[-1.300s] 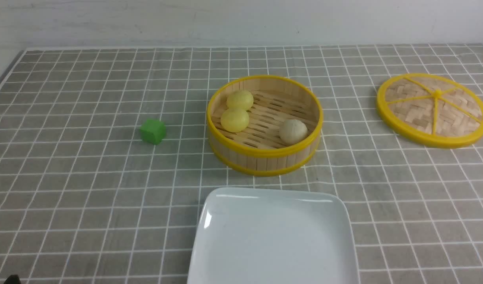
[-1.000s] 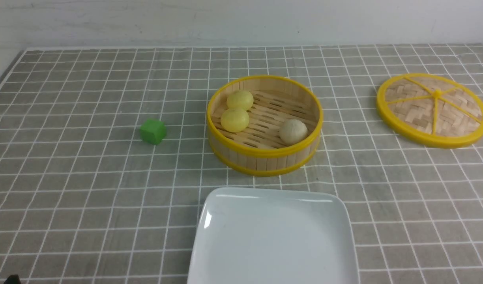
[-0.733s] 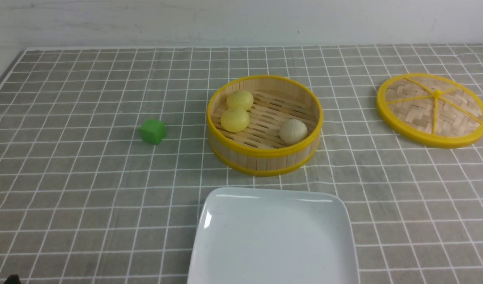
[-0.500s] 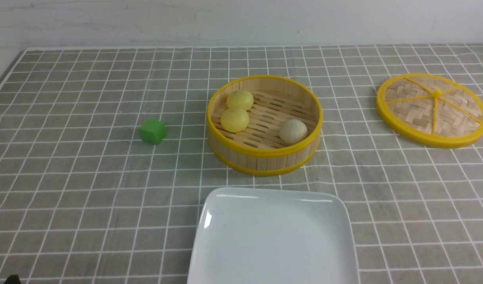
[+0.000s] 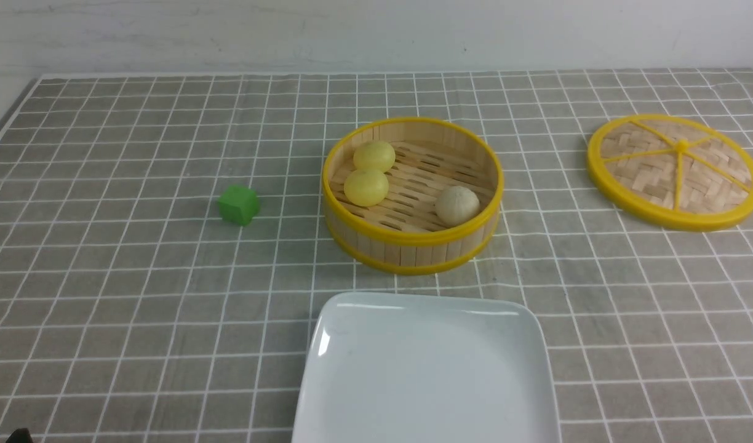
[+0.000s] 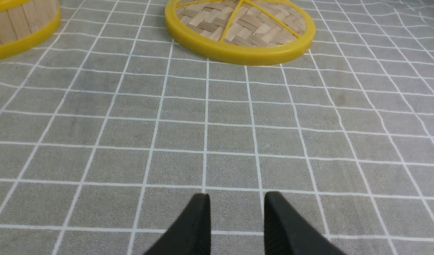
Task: Put the steamed buns into the plate on the grey tablecloth.
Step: 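Reach toward a bun in the bamboo steamer with the right gripper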
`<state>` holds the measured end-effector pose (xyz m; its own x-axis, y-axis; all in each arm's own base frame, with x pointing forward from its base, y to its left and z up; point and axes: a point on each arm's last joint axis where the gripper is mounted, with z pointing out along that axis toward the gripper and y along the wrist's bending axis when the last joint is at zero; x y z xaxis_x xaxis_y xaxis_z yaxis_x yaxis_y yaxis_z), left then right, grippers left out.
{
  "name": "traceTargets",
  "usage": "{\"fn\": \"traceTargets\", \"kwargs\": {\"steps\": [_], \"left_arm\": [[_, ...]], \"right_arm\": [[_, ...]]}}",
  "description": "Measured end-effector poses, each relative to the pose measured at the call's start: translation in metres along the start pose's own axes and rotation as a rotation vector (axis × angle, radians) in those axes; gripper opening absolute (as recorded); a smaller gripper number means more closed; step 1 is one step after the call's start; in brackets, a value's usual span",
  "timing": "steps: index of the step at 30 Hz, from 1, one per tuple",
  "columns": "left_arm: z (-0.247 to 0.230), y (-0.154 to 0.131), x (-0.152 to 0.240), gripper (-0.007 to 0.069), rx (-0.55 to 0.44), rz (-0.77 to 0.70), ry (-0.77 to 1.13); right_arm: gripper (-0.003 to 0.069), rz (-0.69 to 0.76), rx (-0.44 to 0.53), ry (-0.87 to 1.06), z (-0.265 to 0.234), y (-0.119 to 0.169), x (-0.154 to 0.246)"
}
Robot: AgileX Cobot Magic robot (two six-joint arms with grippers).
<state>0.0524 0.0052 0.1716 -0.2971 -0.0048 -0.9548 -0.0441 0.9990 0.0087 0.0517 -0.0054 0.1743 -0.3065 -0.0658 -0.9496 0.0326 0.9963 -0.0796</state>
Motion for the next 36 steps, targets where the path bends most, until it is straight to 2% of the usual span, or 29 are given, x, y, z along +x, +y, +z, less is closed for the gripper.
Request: {"fn": "traceTargets", "kwargs": {"steps": [2,4,5,7,9,10,11,12,13,14,15,16,19,23,26,29,32,36], "left_arm": [[0.0,0.0,0.0,0.0239,0.0,0.0,0.0],[0.0,0.0,0.0,0.0239,0.0,0.0,0.0],[0.0,0.0,0.0,0.0239,0.002,-0.008,0.0],[0.0,-0.001,0.0,0.0239,0.016,-0.078,0.002],[0.0,-0.005,0.0,0.0239,0.051,-0.252,0.01],[0.0,-0.007,0.0,0.0239,0.111,-0.368,0.01],[-0.001,-0.01,0.0,0.0239,0.106,-0.534,0.03],[-0.001,-0.011,0.0,0.0239,0.122,-0.615,0.038],[-0.001,-0.014,0.0,0.0239,0.15,-0.769,0.057],[-0.002,-0.016,-0.001,0.0239,0.169,-0.883,0.074],[-0.002,-0.016,-0.001,0.0239,0.172,-0.915,0.078],[-0.002,-0.019,-0.001,0.0239,0.195,-1.057,0.101],[-0.002,-0.021,-0.001,0.0239,0.213,-1.188,0.126],[-0.002,-0.021,-0.002,0.0239,0.219,-1.236,0.131],[-0.003,-0.022,-0.002,0.0239,0.224,-1.238,0.13],[-0.003,-0.023,-0.003,0.0239,0.245,-1.27,0.139],[-0.014,-0.026,-0.026,0.0239,0.33,-1.226,0.098],[-0.048,-0.027,-0.086,0.0227,0.455,-0.98,-0.107]], "right_arm": [[0.0239,-0.027,0.012,-0.002,0.0,-0.001,0.0],[0.0239,0.013,0.005,-0.008,0.0,0.0,0.0],[0.0239,0.069,-0.006,-0.014,0.0,0.001,-0.001],[0.0239,0.332,-0.068,-0.021,0.0,0.006,-0.002],[0.0239,0.674,-0.143,-0.011,0.0,0.012,-0.003],[0.0239,0.846,-0.177,0.002,0.0,0.015,-0.004],[0.0239,0.969,-0.206,0.015,0.0,0.017,-0.005],[0.0239,1.04,-0.22,0.022,-0.001,0.018,-0.005],[0.0239,1.131,-0.242,0.027,-0.001,0.019,-0.007],[0.0239,1.172,-0.252,0.026,-0.001,0.019,-0.007],[0.0239,1.18,-0.253,0.026,-0.001,0.019,-0.008],[0.0239,1.207,-0.26,0.024,-0.001,0.02,-0.008],[0.0239,1.209,-0.262,0.019,-0.001,0.02,-0.009],[0.0211,1.125,-0.279,-0.01,-0.006,0.019,-0.019],[0.0125,0.899,-0.329,-0.176,-0.031,0.015,-0.067],[0.0038,0.69,-0.326,-0.201,-0.043,0.014,-0.104],[-0.001,0.529,-0.328,-0.019,-0.032,0.018,-0.131],[-0.0011,0.384,-0.379,0.386,0.011,0.029,-0.145]]}}
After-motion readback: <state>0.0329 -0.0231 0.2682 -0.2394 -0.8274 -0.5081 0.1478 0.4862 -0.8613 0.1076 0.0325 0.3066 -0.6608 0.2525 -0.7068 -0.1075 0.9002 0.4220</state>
